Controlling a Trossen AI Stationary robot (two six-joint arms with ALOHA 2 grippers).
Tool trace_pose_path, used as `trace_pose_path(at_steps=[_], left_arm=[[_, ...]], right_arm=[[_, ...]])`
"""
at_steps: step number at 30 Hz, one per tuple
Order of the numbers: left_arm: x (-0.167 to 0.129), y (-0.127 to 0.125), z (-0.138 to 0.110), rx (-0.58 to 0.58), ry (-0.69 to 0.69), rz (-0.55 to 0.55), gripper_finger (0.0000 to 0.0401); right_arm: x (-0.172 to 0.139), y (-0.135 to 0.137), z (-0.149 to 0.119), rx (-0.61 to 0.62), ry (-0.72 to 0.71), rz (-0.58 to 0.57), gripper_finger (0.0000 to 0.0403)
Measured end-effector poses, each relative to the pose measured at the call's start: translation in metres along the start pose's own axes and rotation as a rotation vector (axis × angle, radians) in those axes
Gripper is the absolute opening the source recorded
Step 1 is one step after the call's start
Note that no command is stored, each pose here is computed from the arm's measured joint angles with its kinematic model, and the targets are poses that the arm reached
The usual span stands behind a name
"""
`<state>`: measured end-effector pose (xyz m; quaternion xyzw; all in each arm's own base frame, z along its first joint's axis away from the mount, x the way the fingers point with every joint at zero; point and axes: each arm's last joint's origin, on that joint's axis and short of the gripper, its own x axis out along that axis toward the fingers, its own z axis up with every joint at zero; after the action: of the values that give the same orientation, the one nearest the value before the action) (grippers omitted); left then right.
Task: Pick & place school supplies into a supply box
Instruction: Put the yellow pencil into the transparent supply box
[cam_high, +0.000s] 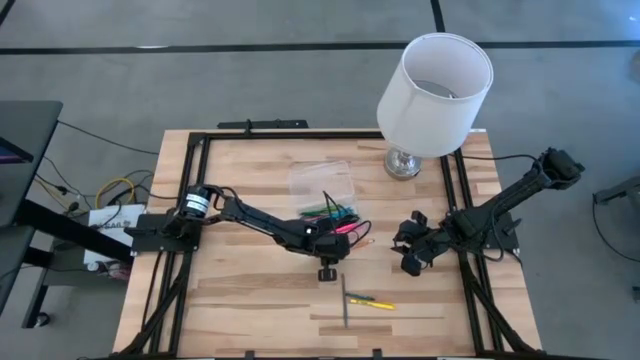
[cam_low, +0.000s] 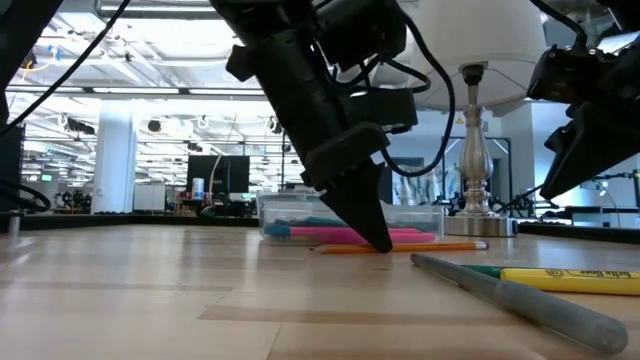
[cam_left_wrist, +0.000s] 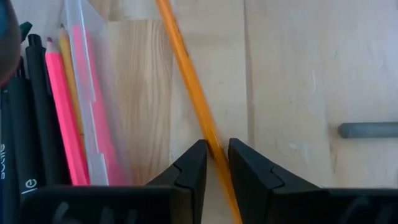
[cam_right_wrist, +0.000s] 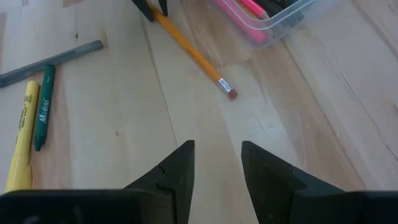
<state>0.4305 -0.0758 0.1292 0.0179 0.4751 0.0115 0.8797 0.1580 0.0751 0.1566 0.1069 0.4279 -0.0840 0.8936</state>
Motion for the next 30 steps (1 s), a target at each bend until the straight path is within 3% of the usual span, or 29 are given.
trace_pose_path(at_steps=[14, 30], left_arm=[[-0.006, -0.024, -0.005, 0.032, 0.018, 0.083, 0.0063], [-0.019, -0.057, -0.010, 0.139, 0.080, 0.050, 0.0063]], right_arm=[[0.000, 0.000, 0.000, 0.000, -0.003, -0.003, 0.0124], [0.000, 0.000, 0.000, -0.008, -0.004, -0.007, 0.0124]])
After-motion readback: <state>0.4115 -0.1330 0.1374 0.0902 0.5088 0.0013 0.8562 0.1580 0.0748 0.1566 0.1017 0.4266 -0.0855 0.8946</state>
